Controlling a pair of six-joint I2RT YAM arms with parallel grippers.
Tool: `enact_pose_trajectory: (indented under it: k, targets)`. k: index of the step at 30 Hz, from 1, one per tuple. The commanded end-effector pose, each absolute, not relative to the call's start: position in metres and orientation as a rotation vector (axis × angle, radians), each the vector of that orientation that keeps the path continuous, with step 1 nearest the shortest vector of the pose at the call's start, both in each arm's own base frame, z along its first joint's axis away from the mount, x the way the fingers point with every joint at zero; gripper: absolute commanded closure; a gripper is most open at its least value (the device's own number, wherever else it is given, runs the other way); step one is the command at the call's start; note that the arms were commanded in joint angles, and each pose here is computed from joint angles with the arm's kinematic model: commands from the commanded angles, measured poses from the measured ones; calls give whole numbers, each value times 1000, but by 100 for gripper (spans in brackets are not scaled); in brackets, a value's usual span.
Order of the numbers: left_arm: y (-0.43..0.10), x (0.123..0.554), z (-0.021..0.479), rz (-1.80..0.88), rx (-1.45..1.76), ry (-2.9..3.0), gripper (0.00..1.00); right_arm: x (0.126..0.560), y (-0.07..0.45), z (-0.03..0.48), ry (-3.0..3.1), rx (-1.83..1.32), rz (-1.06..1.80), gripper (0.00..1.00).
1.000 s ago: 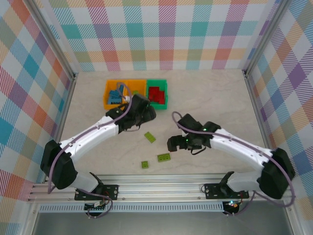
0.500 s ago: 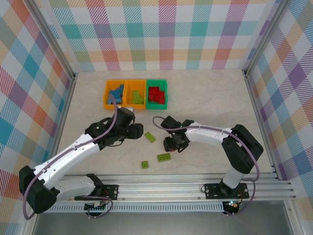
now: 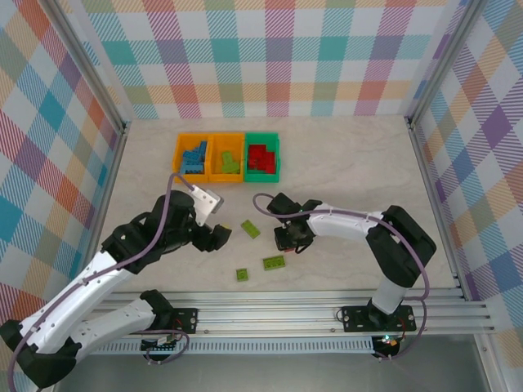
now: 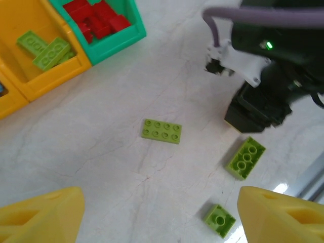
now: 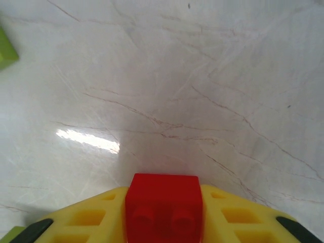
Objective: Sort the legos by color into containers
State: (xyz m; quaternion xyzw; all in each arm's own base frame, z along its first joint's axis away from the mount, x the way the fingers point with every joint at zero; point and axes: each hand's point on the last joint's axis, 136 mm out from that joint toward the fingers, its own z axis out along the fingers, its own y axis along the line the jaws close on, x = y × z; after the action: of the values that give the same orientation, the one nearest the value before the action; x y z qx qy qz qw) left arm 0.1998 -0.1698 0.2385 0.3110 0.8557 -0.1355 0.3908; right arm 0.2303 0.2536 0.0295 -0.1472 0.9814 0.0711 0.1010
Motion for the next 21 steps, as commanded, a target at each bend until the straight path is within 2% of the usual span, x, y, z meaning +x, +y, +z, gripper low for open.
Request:
enact_pose_trajectory:
  k: [1,9,14,21]
  targets:
    - [-170,187,225,-307,995,2105,19,257,264,75,2782,-412,271,66]
    - [-175,196,229,-336,917,1894,9,364,283,156,2478,-308,372,67]
    - [-161,202,208,-217,924,1932,0,426,283,169,2335,-258,345,67]
    - [-160,207,196,-193,950,1948,0,488,299,167,2273,-257,326,66]
